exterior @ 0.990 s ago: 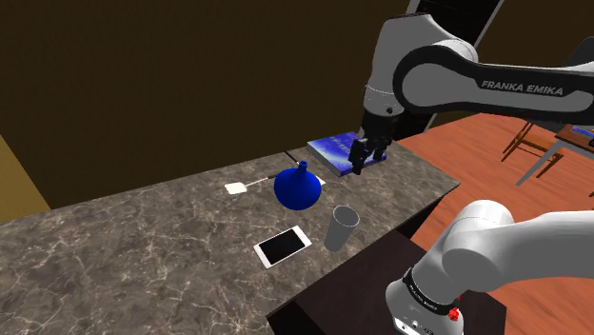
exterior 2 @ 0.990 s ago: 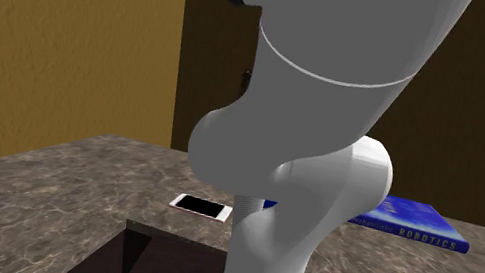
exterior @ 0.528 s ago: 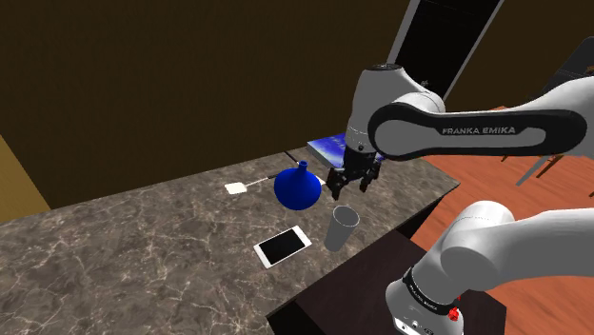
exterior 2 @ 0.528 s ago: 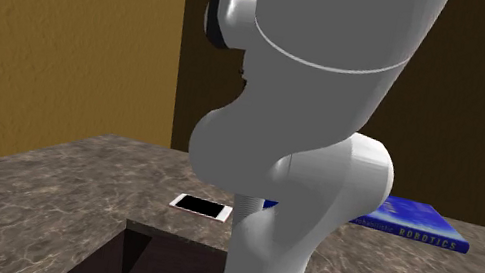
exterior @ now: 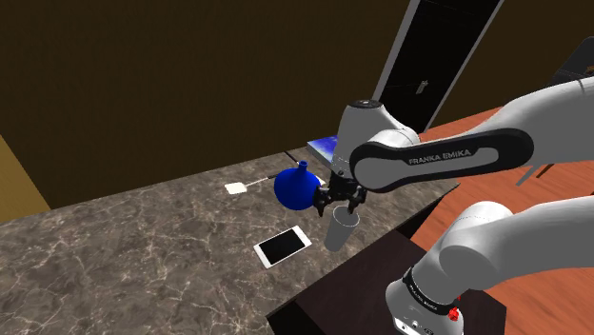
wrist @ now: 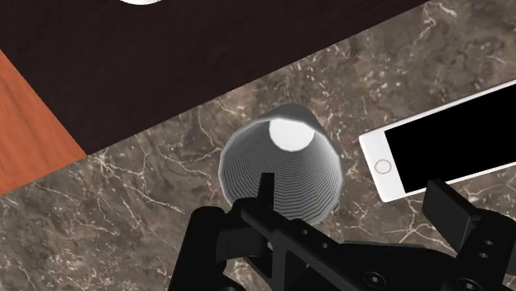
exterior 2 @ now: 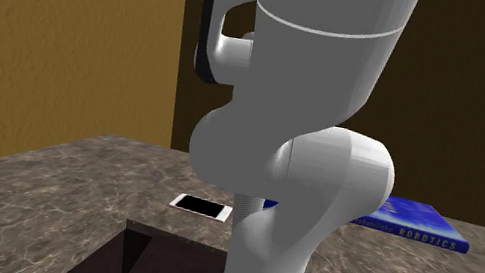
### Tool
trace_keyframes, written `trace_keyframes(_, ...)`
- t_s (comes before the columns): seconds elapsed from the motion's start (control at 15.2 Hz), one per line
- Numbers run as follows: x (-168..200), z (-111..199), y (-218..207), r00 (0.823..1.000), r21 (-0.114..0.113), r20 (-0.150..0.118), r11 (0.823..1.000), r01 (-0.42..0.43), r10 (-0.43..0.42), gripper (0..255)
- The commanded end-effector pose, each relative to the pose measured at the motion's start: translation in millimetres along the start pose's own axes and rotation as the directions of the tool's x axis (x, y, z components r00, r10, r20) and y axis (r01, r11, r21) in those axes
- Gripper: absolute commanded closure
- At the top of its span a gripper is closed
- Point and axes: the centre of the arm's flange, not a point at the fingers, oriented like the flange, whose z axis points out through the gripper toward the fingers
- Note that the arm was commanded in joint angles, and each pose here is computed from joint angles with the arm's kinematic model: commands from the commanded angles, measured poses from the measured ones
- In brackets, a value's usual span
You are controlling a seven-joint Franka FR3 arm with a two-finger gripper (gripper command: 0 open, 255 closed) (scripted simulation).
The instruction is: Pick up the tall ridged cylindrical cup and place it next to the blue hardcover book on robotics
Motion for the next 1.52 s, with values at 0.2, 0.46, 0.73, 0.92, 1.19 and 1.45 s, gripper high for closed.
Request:
trace_keyframes(0.2, 0.2, 25.3, 1.7, 1.0, 0.001, -0.001, 1.0, -0.003, 0.003, 0)
trace_keyframes(0.46, 0.2, 25.3, 1.7, 1.0, 0.001, -0.001, 1.0, -0.003, 0.003, 0)
trace_keyframes(0.73, 0.2, 25.3, 1.7, 1.0, 0.001, -0.001, 1.0, -0.003, 0.003, 0)
trace_keyframes(0.92, 0.2, 25.3, 1.7, 1.0, 0.001, -0.001, 1.0, -0.003, 0.003, 255)
trace_keyframes(1.19, 0.4, 25.3, 1.7, 1.0, 0.001, -0.001, 1.0, -0.003, 0.003, 255)
trace_keyframes(1.45, 0.0, 20.0, 2.1, 1.0, 0.001, -0.001, 1.0, -0.003, 0.003, 255)
